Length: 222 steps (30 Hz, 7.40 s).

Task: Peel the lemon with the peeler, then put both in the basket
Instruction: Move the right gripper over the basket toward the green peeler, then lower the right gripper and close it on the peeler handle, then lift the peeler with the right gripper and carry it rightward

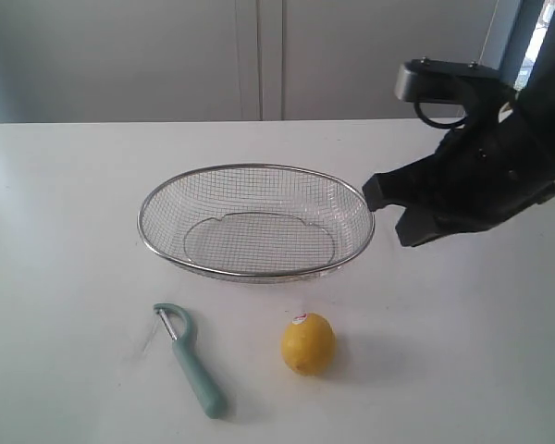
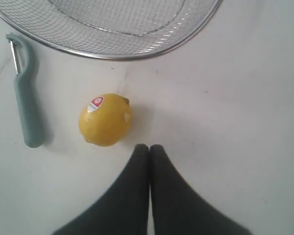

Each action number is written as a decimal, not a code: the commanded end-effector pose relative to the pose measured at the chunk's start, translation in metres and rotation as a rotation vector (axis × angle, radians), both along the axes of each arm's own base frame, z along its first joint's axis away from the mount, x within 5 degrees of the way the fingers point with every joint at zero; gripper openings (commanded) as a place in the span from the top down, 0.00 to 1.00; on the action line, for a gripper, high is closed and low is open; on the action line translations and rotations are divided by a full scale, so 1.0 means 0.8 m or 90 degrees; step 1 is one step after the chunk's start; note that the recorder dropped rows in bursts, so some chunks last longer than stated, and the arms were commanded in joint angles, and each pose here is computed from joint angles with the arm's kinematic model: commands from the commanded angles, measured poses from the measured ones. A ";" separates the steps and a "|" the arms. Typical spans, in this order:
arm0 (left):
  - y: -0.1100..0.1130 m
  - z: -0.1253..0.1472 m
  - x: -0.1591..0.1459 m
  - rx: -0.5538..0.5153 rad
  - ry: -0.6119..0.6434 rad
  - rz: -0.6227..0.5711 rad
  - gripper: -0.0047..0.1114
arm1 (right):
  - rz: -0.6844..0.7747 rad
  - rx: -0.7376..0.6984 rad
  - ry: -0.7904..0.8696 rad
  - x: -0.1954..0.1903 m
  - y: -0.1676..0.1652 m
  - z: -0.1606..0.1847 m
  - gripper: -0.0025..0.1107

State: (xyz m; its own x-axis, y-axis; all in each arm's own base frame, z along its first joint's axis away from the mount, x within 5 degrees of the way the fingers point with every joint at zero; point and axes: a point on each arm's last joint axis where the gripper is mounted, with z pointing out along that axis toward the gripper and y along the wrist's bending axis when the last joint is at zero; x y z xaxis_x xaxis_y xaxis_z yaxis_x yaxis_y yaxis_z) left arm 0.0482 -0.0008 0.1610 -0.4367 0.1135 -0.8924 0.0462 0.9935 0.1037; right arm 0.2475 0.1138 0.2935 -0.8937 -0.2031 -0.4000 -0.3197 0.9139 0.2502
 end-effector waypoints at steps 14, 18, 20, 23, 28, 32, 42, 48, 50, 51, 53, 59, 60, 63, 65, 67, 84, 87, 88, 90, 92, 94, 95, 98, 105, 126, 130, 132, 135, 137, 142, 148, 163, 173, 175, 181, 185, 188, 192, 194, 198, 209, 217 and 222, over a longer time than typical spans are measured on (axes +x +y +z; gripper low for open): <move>0.000 -0.004 0.000 -0.002 0.005 0.002 0.96 | 0.182 -0.040 0.059 0.009 0.123 -0.033 0.98; 0.000 -0.004 0.000 -0.002 0.005 0.002 0.96 | 0.198 -0.044 0.067 0.010 0.140 -0.039 0.98; 0.000 -0.004 0.000 -0.002 0.005 0.002 0.96 | 0.209 -0.046 0.064 0.010 0.148 -0.039 0.98; 0.000 -0.004 0.000 -0.002 0.005 0.002 0.96 | 0.222 -0.047 0.064 0.012 0.159 -0.038 0.98; 0.000 -0.004 0.000 -0.002 0.005 0.002 0.96 | 0.248 -0.064 0.081 0.016 0.178 -0.042 0.98; 0.000 -0.004 0.000 -0.002 0.005 0.002 0.96 | 0.274 -0.100 0.083 0.016 0.192 -0.046 0.98; 0.000 -0.004 0.000 -0.002 0.005 0.002 0.96 | 0.327 -0.119 0.085 0.009 0.235 -0.059 0.98; 0.000 -0.004 0.000 -0.002 0.005 0.002 0.96 | 0.355 -0.132 0.083 0.004 0.257 -0.070 0.98; 0.000 -0.004 0.000 -0.002 0.005 0.002 0.96 | 0.361 -0.138 0.083 0.002 0.263 -0.074 0.98; 0.000 -0.004 0.000 -0.002 0.005 0.002 0.96 | 0.358 -0.143 0.085 0.003 0.265 -0.078 0.98; 0.000 -0.004 0.000 -0.002 0.005 0.002 0.96 | 0.345 -0.147 0.092 0.004 0.266 -0.083 0.98; 0.000 -0.004 0.000 -0.002 0.005 0.002 0.96 | 0.325 -0.153 0.101 0.010 0.271 -0.102 0.98; 0.000 -0.004 0.000 -0.002 0.005 0.002 0.96 | 0.321 -0.149 0.098 0.009 0.274 -0.105 0.98; 0.000 -0.004 0.000 -0.002 0.005 0.002 0.96 | 0.326 -0.140 0.079 0.006 0.283 -0.108 0.98; 0.000 -0.004 0.000 -0.002 0.005 0.002 0.96 | 0.334 -0.142 0.075 0.002 0.289 -0.113 0.98; 0.000 -0.004 0.000 -0.002 0.005 0.002 0.96 | 0.343 -0.150 0.076 -0.004 0.294 -0.118 0.98; 0.000 -0.004 0.000 -0.002 0.005 0.002 0.96 | 0.339 -0.211 0.038 -0.008 0.304 -0.136 0.94; 0.000 -0.004 0.000 -0.002 0.005 0.002 0.96 | 0.339 -0.210 0.036 -0.008 0.304 -0.136 0.86; 0.000 -0.004 0.000 -0.002 0.005 0.002 0.96 | 0.339 -0.209 0.034 -0.008 0.304 -0.136 0.82; 0.000 -0.004 0.000 -0.002 0.005 0.002 0.96 | 0.326 -0.210 0.034 -0.007 0.304 -0.136 0.76; 0.000 -0.004 0.000 -0.002 0.005 0.002 0.96 | 0.307 -0.211 0.030 -0.005 0.303 -0.137 0.71; 0.000 -0.004 0.000 -0.002 0.005 0.002 0.96 | 0.299 -0.214 0.030 -0.004 0.303 -0.137 0.66; 0.000 -0.004 0.000 -0.002 0.005 0.002 0.96 | 0.298 -0.216 0.029 -0.004 0.302 -0.139 0.65; 0.000 -0.004 0.000 -0.002 0.005 0.002 0.96 | 0.286 -0.225 0.044 -0.003 0.303 -0.151 0.63; 0.000 -0.004 0.000 -0.002 0.005 0.002 0.96 | 0.265 -0.251 0.064 0.000 0.305 -0.180 0.57; 0.000 -0.004 0.000 -0.002 0.005 0.002 0.96 | 0.265 -0.259 0.076 0.000 0.305 -0.190 0.98; 0.000 -0.004 0.000 -0.002 0.005 0.002 0.96 | 0.265 -0.255 0.072 0.000 0.305 -0.185 0.98; 0.000 -0.004 0.000 -0.002 0.005 0.002 0.96 | 0.264 -0.251 0.068 0.000 0.305 -0.180 0.98; 0.000 -0.004 0.000 -0.002 0.005 0.002 0.96 | 0.264 -0.248 0.065 -0.001 0.304 -0.173 0.98; 0.000 -0.004 0.000 -0.002 0.005 0.002 0.96 | 0.263 -0.245 0.061 -0.001 0.303 -0.168 0.98; 0.000 -0.004 0.000 -0.002 0.005 0.002 0.96 | 0.262 -0.236 0.054 -0.002 0.302 -0.157 0.98; 0.000 -0.004 0.000 -0.002 0.005 0.002 0.96 | 0.260 -0.227 0.046 -0.005 0.299 -0.138 0.98; 0.000 -0.004 0.000 -0.002 0.005 0.002 0.96 | 0.251 -0.209 0.067 -0.013 0.294 -0.117 0.98; 0.000 -0.004 0.000 -0.002 0.005 0.002 0.96 | 0.250 -0.176 0.036 -0.009 0.300 -0.115 0.98; 0.000 -0.004 0.000 -0.002 0.005 0.002 0.96 | 0.249 -0.165 0.025 -0.007 0.303 -0.114 0.98; 0.000 -0.004 0.000 -0.002 0.005 0.002 0.96 | 0.248 -0.143 0.003 -0.004 0.307 -0.113 0.98; 0.000 -0.004 0.000 -0.002 0.005 0.002 0.96 | 0.248 -0.150 0.010 -0.006 0.305 -0.112 0.98; 0.000 -0.004 0.000 -0.002 0.005 0.002 0.96 | 0.249 -0.150 0.013 -0.007 0.304 -0.108 0.98; 0.000 -0.004 0.000 -0.002 0.005 0.002 0.96 | 0.247 -0.136 0.007 -0.009 0.302 -0.096 0.98; 0.000 -0.004 0.000 -0.002 0.005 0.002 0.96 | 0.245 -0.126 0.003 -0.011 0.301 -0.087 0.98; 0.000 -0.004 0.000 -0.002 0.005 0.002 0.96 | 0.243 -0.110 -0.004 -0.014 0.298 -0.072 0.98; 0.000 -0.004 0.000 -0.002 0.005 0.002 0.96 | 0.250 -0.109 -0.014 -0.018 0.280 -0.038 0.98; 0.000 -0.004 0.000 -0.002 0.005 0.002 0.96 | 0.215 -0.118 -0.004 0.005 0.256 -0.033 0.98; 0.000 -0.004 0.000 -0.002 0.005 0.002 0.96 | 0.201 -0.127 -0.001 0.022 0.240 -0.034 0.98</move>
State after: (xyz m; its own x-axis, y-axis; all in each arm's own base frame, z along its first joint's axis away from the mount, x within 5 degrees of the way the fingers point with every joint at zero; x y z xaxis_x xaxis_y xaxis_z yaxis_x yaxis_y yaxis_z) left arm 0.0482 -0.0008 0.1610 -0.4367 0.1135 -0.8924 0.0462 0.9935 0.1037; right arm 0.2591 0.3150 0.2604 -0.7757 -0.5442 -0.3195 -0.5952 0.7992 0.0837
